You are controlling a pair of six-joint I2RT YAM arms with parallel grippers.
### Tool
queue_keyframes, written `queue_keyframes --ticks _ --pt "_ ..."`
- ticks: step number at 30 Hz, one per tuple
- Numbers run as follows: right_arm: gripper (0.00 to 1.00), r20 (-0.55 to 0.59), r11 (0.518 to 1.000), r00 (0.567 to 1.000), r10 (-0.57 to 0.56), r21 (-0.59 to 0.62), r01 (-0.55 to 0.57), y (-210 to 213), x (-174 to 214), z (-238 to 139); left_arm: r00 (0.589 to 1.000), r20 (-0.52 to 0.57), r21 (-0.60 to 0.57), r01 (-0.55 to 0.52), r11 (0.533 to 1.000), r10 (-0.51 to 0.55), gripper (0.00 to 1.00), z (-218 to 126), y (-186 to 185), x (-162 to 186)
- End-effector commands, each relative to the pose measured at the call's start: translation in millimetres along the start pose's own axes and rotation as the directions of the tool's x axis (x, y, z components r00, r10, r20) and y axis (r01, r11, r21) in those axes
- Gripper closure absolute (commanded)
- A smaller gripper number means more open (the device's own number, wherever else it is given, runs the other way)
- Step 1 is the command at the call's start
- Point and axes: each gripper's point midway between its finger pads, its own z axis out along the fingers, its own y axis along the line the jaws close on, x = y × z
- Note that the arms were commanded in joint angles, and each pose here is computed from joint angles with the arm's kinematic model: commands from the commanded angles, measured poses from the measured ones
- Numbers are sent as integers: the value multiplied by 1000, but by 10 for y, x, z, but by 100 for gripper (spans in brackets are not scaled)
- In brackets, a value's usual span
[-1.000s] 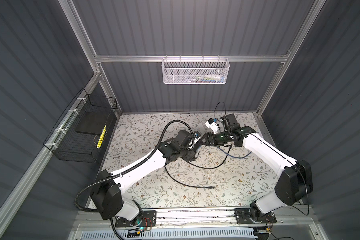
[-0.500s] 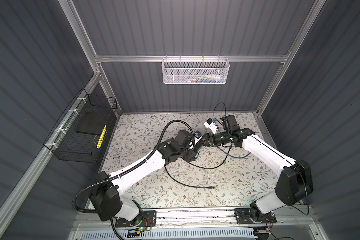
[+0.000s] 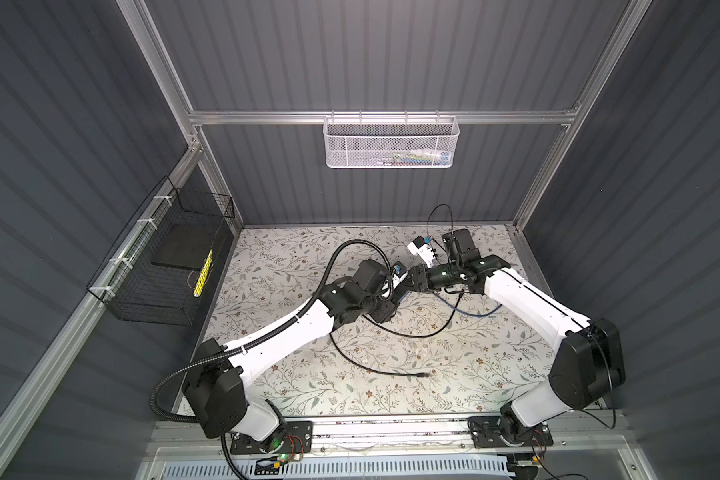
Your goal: Insert the plug into the switch port
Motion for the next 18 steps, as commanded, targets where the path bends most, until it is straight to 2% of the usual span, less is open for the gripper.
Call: queue_keyframes --ticks 1,3,6,8,10,12,14,15,18 --pt "72 0 997 999 -45 -61 45 153 -73 6 998 67 3 -4 1000 4 60 -83 -18 -218" --pt "76 2 997 999 -45 -63 45 151 -61 2 998 68 -1 -4 1000 4 54 -86 -11 -221" --pt "82 20 997 999 -40 -63 41 144 -64 -34 998 69 -8 7 1000 -7 29 -98 7 -228" --pt "85 48 998 998 -34 -49 36 141 -86 -101 997 78 -17 28 999 -27 18 -125 27 -242" --pt "92 131 999 990 -49 -9 50 123 -207 -244 994 97 -28 56 998 -53 12 -181 52 -266" --pt "94 251 998 967 -48 39 39 77 -350 -456 986 120 -60 120 991 -112 4 -257 128 -285" --pt "94 346 999 938 -26 27 18 74 -439 -671 977 150 -68 161 985 -150 2 -348 164 -305" --pt "94 383 1000 924 -1 18 -7 41 -464 -767 964 176 -78 216 973 -200 0 -402 213 -319" --pt "96 459 999 887 43 -8 -44 -18 -512 -957 901 238 -68 388 919 -363 0 -514 336 -332"
